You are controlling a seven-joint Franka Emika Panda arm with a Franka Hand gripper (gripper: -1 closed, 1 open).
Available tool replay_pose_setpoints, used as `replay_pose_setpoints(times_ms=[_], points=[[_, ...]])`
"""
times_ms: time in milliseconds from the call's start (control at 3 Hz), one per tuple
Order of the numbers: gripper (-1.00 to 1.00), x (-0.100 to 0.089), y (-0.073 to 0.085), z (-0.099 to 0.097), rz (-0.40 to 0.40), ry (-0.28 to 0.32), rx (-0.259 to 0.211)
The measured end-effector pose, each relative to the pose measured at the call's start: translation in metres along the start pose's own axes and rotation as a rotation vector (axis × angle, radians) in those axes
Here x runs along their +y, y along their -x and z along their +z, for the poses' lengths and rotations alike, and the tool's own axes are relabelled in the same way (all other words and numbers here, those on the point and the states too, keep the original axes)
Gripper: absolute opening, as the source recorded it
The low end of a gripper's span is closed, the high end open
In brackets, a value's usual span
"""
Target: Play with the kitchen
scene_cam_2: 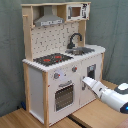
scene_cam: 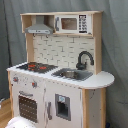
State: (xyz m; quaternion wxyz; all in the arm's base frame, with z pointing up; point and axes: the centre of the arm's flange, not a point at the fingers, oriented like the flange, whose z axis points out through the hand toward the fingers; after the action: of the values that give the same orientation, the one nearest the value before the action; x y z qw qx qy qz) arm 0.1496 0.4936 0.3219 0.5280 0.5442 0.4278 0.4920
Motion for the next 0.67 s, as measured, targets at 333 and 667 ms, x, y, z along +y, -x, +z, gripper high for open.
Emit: replay_pose_setpoints(times_ms=[333, 667], points=[[1.0, 0.013, -0.015, 0.007, -0.089, 0.019, 0.017], [1.0, 0.021, -0.025, 0.027, -0.162, 0.031, 0.029]])
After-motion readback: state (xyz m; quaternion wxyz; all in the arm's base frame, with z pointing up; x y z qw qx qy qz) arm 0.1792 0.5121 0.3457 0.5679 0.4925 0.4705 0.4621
